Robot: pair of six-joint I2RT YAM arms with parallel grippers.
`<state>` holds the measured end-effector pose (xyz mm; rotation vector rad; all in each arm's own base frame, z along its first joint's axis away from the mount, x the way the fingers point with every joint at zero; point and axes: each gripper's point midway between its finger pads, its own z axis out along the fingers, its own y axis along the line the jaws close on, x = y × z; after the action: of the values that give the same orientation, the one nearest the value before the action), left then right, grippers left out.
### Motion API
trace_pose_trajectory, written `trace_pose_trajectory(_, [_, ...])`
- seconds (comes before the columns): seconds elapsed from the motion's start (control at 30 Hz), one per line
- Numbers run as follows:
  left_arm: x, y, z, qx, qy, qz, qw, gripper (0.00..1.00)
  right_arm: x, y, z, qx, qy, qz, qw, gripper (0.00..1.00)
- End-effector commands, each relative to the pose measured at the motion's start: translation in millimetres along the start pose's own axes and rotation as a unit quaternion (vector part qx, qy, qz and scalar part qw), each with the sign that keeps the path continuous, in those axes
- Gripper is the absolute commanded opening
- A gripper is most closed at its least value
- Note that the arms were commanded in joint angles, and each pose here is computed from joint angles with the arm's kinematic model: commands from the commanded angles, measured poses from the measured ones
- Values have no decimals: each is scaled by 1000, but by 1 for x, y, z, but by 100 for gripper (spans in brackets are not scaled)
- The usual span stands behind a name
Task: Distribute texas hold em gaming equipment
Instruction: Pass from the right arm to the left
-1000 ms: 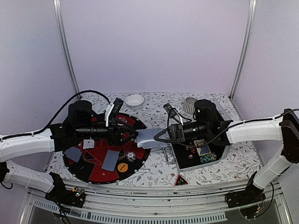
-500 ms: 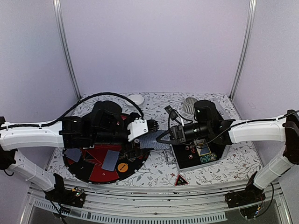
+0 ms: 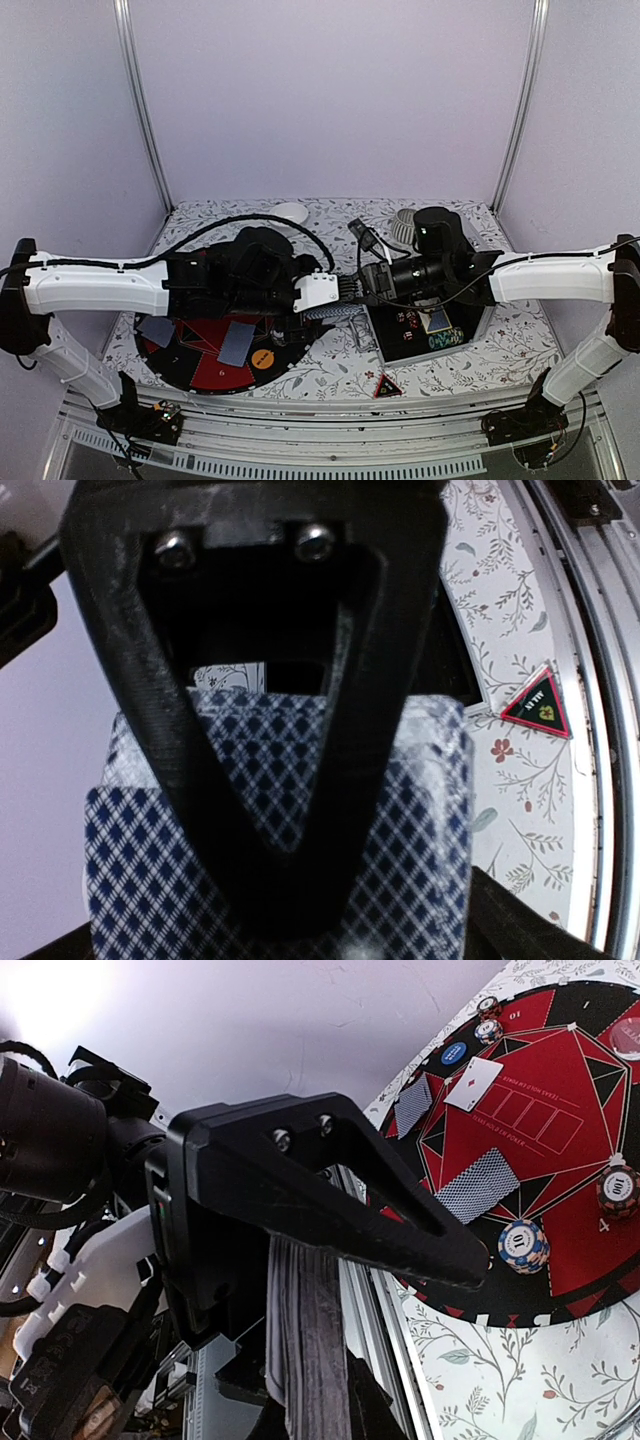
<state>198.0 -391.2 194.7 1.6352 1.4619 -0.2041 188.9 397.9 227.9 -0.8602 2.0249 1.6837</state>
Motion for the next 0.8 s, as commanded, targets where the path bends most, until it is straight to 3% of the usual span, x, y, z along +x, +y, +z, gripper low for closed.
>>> trace_pose_trajectory(0.0, [-11,17,-1,-32,-4,-6,999,91,-10,14,2,-21,-8,-21,1000,9])
trace_pose_trajectory(0.37, [-20,24,-21,-40,-41,-24,998,90,-12,8,7,-17,-6,-15,1000,9])
trace_pose_trajectory(0.67, [-11,22,-17,-24,-28,-25,999,85,-13,11,6,-19,-7,-18,1000,10])
trace_pose_trajectory(0.77, [-15,24,-14,-24,-28,-25,999,71,-14,10,6,-18,-8,-17,1000,14])
